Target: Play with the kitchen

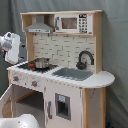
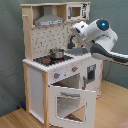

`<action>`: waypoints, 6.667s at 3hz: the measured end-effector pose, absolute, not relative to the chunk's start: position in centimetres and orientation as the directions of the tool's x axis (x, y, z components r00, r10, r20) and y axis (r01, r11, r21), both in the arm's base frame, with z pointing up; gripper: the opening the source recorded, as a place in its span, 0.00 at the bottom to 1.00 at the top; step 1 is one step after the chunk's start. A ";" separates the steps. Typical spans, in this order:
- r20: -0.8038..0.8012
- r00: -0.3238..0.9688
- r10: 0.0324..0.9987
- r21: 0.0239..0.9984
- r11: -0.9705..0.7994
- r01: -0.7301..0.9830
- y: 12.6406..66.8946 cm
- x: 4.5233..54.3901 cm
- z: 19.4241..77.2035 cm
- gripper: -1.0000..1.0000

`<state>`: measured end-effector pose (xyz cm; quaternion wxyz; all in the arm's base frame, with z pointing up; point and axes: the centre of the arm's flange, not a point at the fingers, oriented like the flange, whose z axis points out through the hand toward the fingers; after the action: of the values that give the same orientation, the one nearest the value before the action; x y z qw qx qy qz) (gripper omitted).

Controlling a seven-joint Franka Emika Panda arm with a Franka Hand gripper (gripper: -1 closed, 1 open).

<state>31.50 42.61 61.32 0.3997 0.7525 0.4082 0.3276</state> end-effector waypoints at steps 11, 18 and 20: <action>0.116 0.697 0.707 0.286 -0.696 0.659 41.2 49.4 55.1 1.00; -0.058 0.729 0.682 0.148 -0.716 0.682 36.6 52.3 56.2 0.00; -0.096 0.758 0.645 0.126 -0.748 0.652 29.3 52.9 56.6 0.00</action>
<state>52.90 29.30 56.56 0.0759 0.9346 0.3469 -0.0231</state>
